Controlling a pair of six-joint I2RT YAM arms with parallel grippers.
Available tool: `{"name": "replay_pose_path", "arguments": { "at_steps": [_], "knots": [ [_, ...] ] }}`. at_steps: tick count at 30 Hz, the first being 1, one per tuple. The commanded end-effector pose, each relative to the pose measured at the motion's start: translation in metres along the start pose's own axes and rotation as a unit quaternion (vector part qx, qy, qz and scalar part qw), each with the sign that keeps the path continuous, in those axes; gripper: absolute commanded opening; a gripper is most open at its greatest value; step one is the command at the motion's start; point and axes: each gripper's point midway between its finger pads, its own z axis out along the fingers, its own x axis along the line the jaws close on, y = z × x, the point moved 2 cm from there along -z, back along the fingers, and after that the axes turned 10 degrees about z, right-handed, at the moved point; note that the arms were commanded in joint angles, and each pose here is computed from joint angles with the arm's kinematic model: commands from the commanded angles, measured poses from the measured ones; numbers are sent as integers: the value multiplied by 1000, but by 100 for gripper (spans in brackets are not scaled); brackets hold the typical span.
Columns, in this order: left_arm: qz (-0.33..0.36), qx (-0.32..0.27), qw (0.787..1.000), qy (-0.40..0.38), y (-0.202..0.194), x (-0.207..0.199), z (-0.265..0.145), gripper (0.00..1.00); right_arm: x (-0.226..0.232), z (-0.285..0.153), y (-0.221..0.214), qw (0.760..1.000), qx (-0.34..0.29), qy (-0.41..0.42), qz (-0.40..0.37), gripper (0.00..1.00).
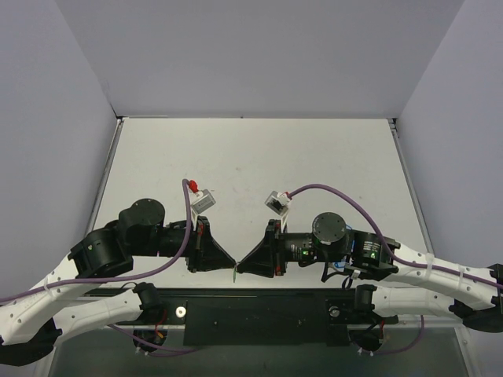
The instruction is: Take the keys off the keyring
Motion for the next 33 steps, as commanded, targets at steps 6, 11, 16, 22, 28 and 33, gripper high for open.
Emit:
{"name": "replay_pose_path", "arguments": {
  "at_steps": [6, 11, 16, 22, 28, 33],
  "knots": [
    [3, -20, 1000, 6, 10, -2, -1, 0, 16, -10, 12, 999, -35, 31, -10, 25],
    [3, -20, 1000, 7, 10, -2, -2, 0, 15, -15, 13, 999, -42, 29, -11, 34],
    [2, -20, 1000, 8, 10, -1, 0, 0, 15, -13, 12, 999, -38, 30, -11, 29],
    [3, -22, 1000, 11, 11, 0, 0, 0, 15, -10, 12, 999, -36, 32, -8, 24],
    [3, -22, 1000, 13, 11, 1, 1, 0, 13, -5, 10, 999, -31, 29, -6, 19],
    [3, -23, 1000, 14, 12, 1, 1, 0, 12, -1, 10, 999, -28, 28, -2, 15]
  ]
}}
